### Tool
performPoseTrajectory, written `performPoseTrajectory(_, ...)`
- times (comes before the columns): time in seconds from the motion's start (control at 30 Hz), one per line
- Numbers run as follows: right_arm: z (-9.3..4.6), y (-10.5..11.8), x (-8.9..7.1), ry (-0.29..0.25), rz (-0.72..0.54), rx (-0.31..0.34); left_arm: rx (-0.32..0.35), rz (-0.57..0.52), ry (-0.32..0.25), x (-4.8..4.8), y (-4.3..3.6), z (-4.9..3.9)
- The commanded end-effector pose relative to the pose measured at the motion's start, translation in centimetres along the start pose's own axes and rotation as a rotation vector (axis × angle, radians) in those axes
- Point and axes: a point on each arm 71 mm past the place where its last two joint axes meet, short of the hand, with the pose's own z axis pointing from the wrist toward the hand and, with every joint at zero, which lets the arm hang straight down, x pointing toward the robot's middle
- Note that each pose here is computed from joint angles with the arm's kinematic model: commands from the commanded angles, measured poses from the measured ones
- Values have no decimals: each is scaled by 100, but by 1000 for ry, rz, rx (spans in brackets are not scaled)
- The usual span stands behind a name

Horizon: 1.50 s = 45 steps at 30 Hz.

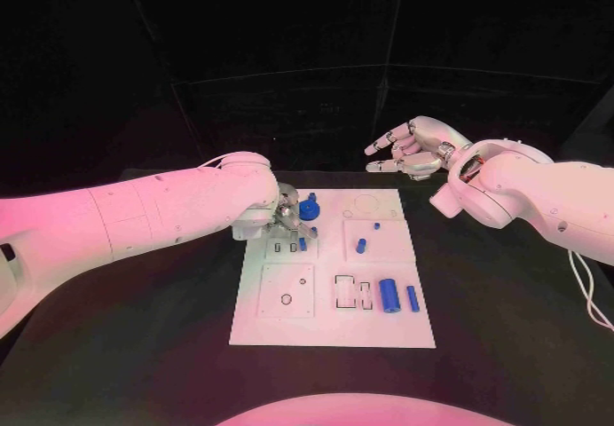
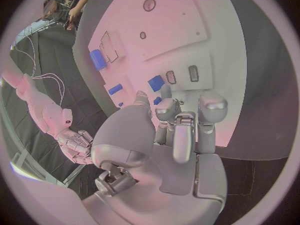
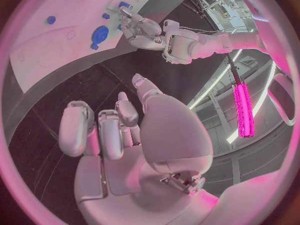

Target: Assemble the parts on the task board

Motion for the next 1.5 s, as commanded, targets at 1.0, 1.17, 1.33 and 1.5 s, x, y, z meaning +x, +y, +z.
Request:
performPoseTrajectory(1.0,27,28,18,17,-7,-11,-5,25,23,35,-20,39)
performPoseTrajectory(1.17,32,32,24,19,-7,-12,-3,25,22,38,-26,43)
performPoseTrajectory(1.33,34,33,27,21,-7,-12,-1,25,22,42,-31,46)
performPoseTrajectory(1.5,36,34,30,24,-8,-12,3,25,21,46,-35,46)
